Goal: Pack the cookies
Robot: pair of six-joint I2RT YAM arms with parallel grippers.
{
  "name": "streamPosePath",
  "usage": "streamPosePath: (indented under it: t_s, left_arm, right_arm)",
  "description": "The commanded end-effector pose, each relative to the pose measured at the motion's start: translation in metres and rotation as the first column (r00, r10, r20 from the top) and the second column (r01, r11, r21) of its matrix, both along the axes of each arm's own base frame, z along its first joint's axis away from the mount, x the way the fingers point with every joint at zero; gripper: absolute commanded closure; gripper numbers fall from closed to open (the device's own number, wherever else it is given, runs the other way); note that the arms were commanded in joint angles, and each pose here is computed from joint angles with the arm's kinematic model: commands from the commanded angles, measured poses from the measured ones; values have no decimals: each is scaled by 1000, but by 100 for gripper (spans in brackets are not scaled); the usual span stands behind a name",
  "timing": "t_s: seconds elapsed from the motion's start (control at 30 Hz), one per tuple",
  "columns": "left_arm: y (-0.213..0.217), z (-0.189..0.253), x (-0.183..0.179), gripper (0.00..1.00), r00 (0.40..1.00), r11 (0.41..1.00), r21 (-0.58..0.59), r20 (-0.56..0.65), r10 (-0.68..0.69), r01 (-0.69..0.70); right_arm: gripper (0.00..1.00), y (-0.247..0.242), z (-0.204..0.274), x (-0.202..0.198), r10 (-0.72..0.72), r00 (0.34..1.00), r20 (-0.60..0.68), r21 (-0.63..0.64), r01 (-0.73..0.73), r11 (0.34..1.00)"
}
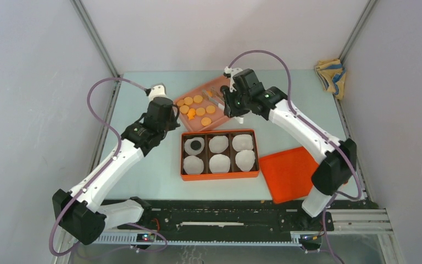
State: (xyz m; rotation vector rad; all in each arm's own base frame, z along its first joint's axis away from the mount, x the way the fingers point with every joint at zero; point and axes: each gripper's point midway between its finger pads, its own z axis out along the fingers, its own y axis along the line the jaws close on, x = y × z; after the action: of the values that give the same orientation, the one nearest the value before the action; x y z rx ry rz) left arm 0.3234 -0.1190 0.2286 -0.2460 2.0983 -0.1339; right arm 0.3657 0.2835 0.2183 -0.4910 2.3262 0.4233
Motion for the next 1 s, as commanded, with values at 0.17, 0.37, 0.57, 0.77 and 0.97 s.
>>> streamPosePath:
  t_s: [0.17, 0.37, 0.57, 0.77, 0.97]
  left_arm:
    - [7, 23, -1, 99, 998, 999, -16, 59, 33, -32]
    - [9, 21, -4, 100, 998, 999, -12, 52, 31, -31]
    - [12, 22, -6, 99, 997, 999, -4, 63, 41, -40]
    - [14, 19, -5, 99, 997, 999, 3, 59, 46, -46]
    - [14, 17, -5, 99, 997, 999, -2, 56, 45, -45]
  right_arm:
    - [94, -8, 21, -39, 16, 998, 58, -39, -14, 999]
    - [87, -8, -16, -26, -13, 1000, -13, -76, 12, 997]
    - [83, -11, -47, -19, -35, 998, -53, -117, 29, 993]
    - [72, -11, -63, -15, -43, 996, -74, -133, 32, 991]
    - [65, -5, -76, -4, -50, 994, -94, -137, 37, 990]
